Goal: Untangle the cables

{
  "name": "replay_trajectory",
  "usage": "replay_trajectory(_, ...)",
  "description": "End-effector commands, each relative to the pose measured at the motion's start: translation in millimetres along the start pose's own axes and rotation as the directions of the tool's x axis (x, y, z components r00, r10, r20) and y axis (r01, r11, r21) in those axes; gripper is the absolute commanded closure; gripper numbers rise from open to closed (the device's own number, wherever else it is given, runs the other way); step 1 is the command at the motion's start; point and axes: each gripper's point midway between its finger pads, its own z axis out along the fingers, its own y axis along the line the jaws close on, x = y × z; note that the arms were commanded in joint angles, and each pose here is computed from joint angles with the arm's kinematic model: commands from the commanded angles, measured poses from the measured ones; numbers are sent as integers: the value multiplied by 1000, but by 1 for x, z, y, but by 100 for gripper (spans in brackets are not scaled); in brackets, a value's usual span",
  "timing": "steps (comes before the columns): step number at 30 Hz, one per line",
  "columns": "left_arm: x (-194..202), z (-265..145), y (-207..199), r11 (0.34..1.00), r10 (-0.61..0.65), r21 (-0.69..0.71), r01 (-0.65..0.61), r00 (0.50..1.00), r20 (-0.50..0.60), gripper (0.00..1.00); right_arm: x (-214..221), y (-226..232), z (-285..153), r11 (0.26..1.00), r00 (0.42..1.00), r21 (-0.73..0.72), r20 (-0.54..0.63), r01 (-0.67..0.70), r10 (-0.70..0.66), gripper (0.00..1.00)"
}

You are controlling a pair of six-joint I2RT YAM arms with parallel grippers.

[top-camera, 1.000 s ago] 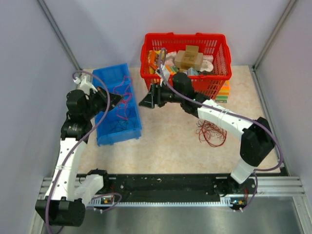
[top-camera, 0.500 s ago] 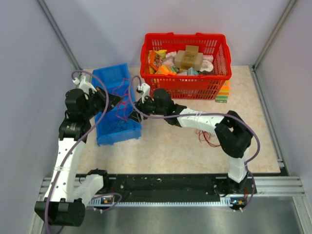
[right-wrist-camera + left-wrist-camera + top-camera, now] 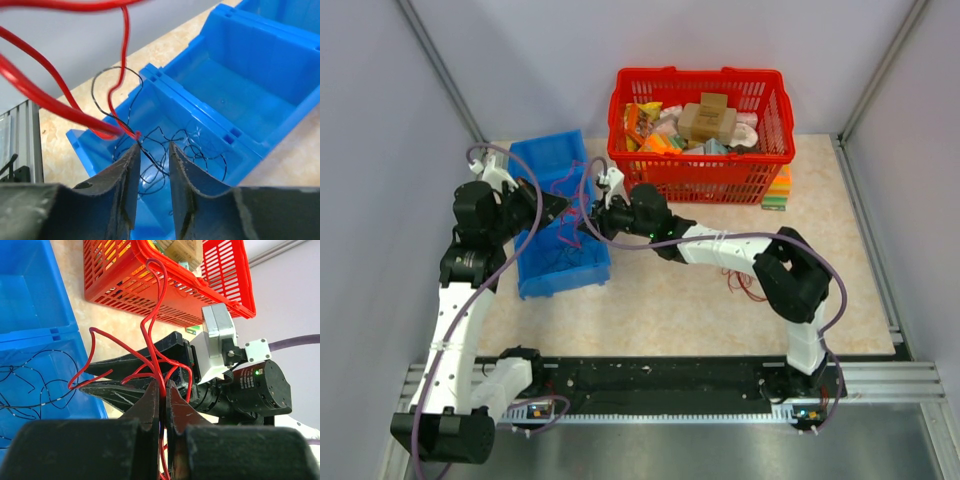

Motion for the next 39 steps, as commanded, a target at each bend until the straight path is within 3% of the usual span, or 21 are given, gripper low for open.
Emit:
replay_trajectory(1, -12, -3, -12, 999, 31, 20, -31, 999, 35, 100, -32, 16, 10, 999, 995, -12, 97, 41, -39, 77)
replay_trajectory(5, -12, -2, 2, 998, 44, -38, -42, 998, 46, 100, -38, 16, 4, 1000, 993, 6, 115, 22, -23, 99)
replay_trajectory(17, -3, -15, 44, 965, 124, -236, -112, 992, 34, 100, -53, 9, 1, 998, 993, 56, 108, 32, -38, 100)
replay_trajectory(28, 6, -14, 47, 960, 148, -233, -155, 988, -50, 100, -60, 16, 4, 992, 990, -24, 67, 124, -122, 100)
replay_trajectory(37, -24, -6, 16, 983, 146, -126, -134, 985, 89, 100, -28, 49, -4, 989, 994, -108, 21, 105, -103, 100)
replay_trajectory(39, -30, 1, 24, 979, 146, -158, -129, 984, 101, 100, -24, 54, -10, 990, 996, -106, 25, 89, -87, 100)
